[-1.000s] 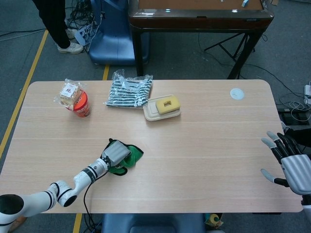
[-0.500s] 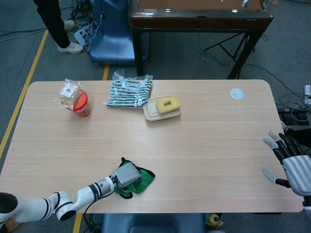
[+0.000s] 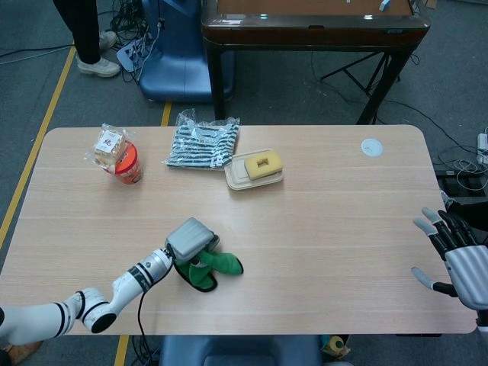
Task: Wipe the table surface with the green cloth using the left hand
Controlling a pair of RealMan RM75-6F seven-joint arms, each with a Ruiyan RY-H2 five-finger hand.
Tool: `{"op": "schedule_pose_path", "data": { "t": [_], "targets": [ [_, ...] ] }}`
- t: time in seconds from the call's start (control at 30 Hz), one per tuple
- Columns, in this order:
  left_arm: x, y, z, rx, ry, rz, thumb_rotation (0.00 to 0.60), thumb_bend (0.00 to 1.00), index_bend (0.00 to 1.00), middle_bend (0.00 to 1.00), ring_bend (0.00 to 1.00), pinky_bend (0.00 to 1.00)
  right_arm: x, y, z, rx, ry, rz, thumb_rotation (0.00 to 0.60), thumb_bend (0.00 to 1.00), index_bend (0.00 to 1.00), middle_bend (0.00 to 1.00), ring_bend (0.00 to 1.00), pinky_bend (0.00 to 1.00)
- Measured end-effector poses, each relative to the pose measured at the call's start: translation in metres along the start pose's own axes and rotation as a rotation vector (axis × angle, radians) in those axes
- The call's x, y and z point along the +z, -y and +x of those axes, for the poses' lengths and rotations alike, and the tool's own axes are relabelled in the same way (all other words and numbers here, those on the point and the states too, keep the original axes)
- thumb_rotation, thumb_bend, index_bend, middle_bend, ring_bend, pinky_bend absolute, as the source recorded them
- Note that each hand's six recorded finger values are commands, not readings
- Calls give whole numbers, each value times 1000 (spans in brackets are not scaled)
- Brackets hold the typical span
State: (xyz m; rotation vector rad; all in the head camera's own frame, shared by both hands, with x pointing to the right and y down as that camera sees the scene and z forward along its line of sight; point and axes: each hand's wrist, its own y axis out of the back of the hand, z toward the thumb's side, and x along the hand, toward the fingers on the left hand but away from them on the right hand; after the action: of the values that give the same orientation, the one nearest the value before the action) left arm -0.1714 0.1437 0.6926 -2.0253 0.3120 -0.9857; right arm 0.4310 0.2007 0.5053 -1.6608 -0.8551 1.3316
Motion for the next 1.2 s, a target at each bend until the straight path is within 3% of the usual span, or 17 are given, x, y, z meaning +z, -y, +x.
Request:
{"op": "schedule_pose_path", "data": {
  "t": [0.37, 0.47, 0.53, 0.6, 0.67, 0.8, 1.2],
  "targets": [
    [-75, -34, 12, 151, -239, -37, 600, 168, 582, 629, 639, 937, 1, 1, 0, 3, -5, 0, 600, 294, 86, 86, 0, 0],
    [-92, -39, 14, 196, -305, -48, 600, 167, 495, 545, 590, 900, 1, 1, 0, 6, -4, 0, 600, 294, 86, 86, 0, 0],
    [-103, -38, 13, 209, -350, -65, 600, 167, 304, 350, 403, 731, 1, 2, -1, 8, -4, 1, 600, 294, 86, 86, 0, 0],
    [-110, -34, 12, 195, -382, -84, 600, 167, 103, 126, 172, 474, 2, 2, -1, 10, -4, 1, 600, 294, 86, 86, 0, 0],
    [-114, -29, 11, 169, -408, -98, 600, 167, 6, 9, 30, 289, 2, 2, -2, 11, -5, 2, 600, 294, 86, 86, 0, 0],
    [-119, -23, 8, 135, -449, -137, 600, 167, 0, 0, 0, 177, 2, 2, -2, 11, -5, 5, 600, 294, 87, 86, 0, 0],
    [-107, -27, -25, 154, -428, -139, 600, 166, 0, 0, 1, 162, 6, 4, -6, 20, -16, 5, 600, 294, 87, 86, 0, 0]
  ]
}}
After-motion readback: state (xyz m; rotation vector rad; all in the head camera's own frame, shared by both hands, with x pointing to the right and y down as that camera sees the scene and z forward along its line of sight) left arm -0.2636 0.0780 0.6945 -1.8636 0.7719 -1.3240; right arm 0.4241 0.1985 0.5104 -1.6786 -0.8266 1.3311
